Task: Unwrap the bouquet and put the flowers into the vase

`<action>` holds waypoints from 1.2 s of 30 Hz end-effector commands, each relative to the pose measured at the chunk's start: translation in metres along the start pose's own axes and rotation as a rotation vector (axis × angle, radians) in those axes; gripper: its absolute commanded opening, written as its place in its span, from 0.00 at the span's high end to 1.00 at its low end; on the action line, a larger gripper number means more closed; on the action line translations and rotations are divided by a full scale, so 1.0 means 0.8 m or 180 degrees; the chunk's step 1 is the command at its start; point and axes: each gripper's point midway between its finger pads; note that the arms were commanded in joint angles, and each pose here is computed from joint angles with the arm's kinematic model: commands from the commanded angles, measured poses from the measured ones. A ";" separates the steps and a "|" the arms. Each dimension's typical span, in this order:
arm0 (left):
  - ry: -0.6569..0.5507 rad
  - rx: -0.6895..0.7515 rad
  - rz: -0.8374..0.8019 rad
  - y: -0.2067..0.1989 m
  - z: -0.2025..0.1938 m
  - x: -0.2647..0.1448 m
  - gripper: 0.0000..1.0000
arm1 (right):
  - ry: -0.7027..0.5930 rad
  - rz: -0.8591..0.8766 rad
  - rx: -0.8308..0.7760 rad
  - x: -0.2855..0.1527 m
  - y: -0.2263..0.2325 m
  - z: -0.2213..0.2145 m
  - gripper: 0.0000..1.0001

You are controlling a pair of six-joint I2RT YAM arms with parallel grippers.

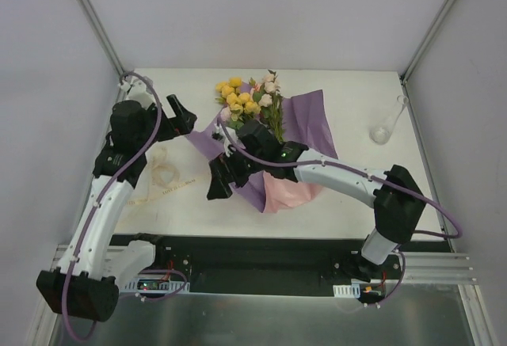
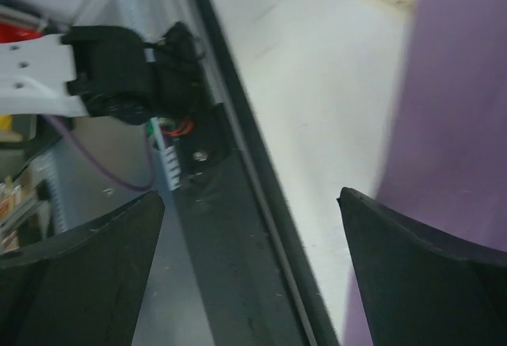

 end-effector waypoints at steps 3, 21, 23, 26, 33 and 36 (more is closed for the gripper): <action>-0.0425 0.0264 0.0478 0.030 0.035 -0.026 0.01 | -0.0090 0.0584 0.0208 -0.032 0.038 0.007 0.04; 0.0736 -0.0306 -0.1075 -0.055 -0.040 0.057 0.02 | -0.0026 -0.3589 0.0410 -0.109 -0.237 0.041 0.04; 0.0754 -0.0361 -0.1026 -0.050 -0.042 0.058 0.02 | -0.0060 -0.3684 0.0402 -0.113 -0.250 0.026 0.04; 0.0782 -0.0426 -0.1027 -0.046 -0.043 0.061 0.01 | -0.0031 -0.3817 0.0368 -0.139 -0.256 -0.005 0.04; 0.0930 -0.0526 -0.1082 -0.045 -0.056 0.072 0.02 | 0.0186 -0.3867 0.0371 -0.216 -0.235 -0.129 0.04; 0.0978 -0.0563 -0.1154 -0.049 -0.058 0.073 0.02 | 0.0262 -0.3435 0.0506 -0.221 -0.203 -0.183 0.04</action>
Point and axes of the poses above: each gripper's point midway between its finger pads, its own x axis out along the fingers, its own y axis along the line the jaws close on, z = x × y, and after that the axes turned 15 degrees about x, right-handed
